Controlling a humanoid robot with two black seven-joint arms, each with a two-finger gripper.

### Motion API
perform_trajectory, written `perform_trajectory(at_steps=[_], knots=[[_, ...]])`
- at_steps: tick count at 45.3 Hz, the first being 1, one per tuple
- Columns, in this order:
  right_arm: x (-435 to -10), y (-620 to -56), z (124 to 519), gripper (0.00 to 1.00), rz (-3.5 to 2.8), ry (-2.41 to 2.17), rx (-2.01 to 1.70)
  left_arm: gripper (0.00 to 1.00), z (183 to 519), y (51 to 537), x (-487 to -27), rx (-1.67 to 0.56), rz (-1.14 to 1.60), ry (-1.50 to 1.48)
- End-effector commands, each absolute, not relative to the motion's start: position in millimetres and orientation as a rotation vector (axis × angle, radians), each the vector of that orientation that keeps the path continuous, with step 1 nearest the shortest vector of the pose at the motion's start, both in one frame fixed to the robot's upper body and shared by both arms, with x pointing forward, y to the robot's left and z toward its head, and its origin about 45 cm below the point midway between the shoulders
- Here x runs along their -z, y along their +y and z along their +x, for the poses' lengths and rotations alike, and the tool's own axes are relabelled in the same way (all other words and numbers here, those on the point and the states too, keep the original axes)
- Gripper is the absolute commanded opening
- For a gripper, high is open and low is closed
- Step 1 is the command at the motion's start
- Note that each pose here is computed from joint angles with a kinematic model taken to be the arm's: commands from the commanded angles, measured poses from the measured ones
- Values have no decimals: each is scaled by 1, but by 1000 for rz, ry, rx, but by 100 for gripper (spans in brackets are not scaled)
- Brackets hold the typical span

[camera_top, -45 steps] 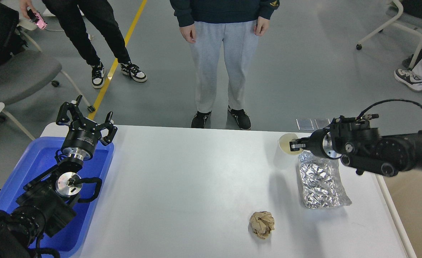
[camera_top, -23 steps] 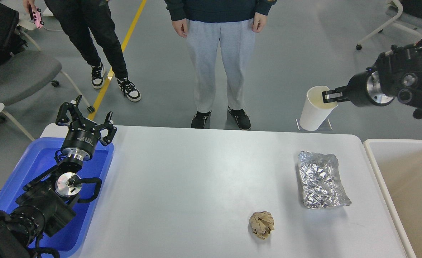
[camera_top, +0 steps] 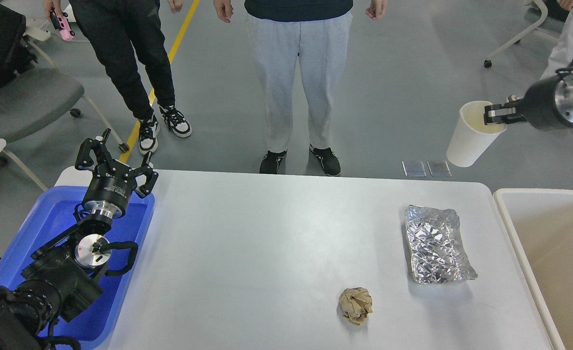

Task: Tidy desktop
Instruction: 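Release the white cup into the bin with the right gripper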

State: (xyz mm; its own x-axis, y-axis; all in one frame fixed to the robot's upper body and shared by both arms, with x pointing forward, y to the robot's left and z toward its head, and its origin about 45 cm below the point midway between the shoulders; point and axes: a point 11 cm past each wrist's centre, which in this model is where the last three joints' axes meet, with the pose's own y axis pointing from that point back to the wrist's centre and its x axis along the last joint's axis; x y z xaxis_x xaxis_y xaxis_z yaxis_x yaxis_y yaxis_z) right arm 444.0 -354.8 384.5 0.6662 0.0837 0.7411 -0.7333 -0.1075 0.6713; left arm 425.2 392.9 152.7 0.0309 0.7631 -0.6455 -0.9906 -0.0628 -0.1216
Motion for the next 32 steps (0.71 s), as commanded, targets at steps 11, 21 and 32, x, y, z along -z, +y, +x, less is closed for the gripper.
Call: perform_trajectory(at_steps=[11, 21, 32], knots=[[-358, -514, 410, 0, 1332, -818, -458, 100, 425, 393, -153, -1514, -661, 442], [-352, -586, 379, 0, 1211, -964, -324, 100, 425, 393, -153, -1515, -660, 442], [-315, -622, 355, 0, 1165, -1118, -240, 100, 425, 393, -152, -1518, -658, 442]])
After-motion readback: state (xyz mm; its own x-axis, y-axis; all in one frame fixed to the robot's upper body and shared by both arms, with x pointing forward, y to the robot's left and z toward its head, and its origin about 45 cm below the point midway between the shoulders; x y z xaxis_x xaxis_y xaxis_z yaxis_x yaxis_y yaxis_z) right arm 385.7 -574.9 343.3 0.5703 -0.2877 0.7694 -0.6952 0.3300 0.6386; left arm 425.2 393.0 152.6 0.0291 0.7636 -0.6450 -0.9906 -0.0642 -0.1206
